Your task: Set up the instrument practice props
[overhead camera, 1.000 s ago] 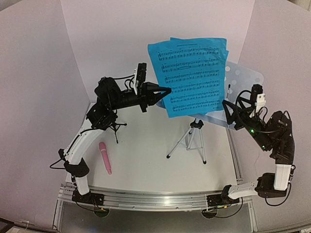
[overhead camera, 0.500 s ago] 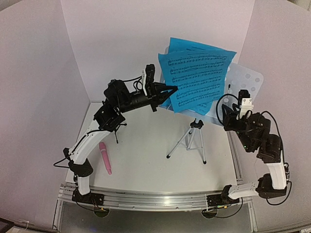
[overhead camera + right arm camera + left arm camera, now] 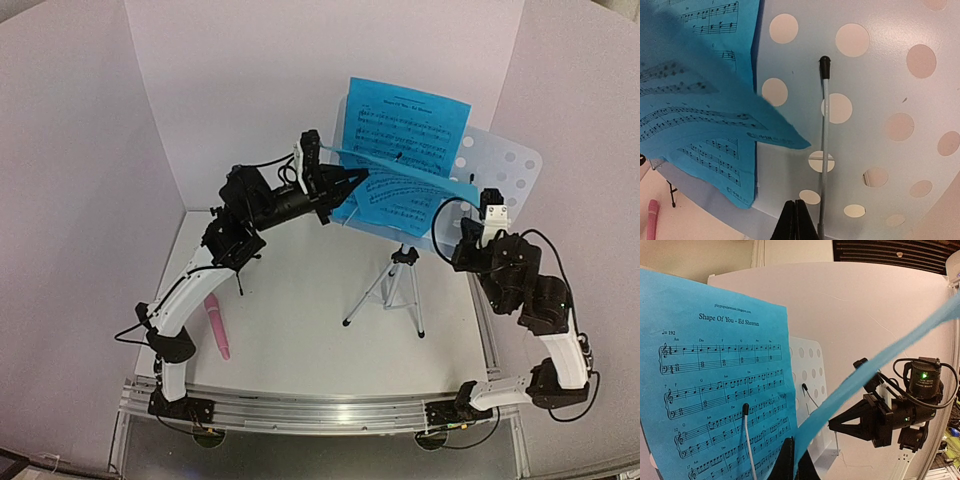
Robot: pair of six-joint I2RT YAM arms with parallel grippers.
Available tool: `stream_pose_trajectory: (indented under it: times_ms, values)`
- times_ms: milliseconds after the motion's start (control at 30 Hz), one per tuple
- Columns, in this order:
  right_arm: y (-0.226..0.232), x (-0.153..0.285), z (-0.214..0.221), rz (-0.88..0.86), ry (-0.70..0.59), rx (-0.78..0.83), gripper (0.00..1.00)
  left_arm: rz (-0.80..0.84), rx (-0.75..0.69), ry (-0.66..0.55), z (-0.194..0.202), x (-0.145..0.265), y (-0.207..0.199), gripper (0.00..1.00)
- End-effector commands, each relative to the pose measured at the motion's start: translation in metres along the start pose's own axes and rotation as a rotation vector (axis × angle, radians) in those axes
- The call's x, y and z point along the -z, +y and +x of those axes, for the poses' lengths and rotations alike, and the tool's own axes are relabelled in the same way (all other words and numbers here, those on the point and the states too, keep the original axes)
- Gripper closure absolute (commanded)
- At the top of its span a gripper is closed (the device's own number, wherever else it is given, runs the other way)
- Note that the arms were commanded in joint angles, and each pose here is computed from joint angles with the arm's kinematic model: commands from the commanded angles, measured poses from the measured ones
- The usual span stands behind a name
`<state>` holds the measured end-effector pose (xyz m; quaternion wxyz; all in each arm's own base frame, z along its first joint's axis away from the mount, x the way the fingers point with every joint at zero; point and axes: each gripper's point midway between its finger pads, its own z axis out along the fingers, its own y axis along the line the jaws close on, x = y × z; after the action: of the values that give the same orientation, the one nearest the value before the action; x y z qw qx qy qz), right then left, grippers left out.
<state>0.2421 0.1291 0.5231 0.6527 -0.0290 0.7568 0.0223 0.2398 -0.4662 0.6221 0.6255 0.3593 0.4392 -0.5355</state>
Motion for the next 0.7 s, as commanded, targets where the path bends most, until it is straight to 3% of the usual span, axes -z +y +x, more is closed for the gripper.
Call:
stream_pose_trajectory:
  times_ms: [0, 667]
  values:
    - [-0.01, 0.005, -0.008, 0.021, -0.04, -0.081, 1.0, -0.032, -0.039, -0.104, -0.025, -0.001, 0.004, 1.0]
    - [-0.001, 0.014, -0.02, -0.117, -0.194, -0.204, 1.0, -0.207, -0.006, -0.254, -0.038, -0.003, 0.036, 1.0]
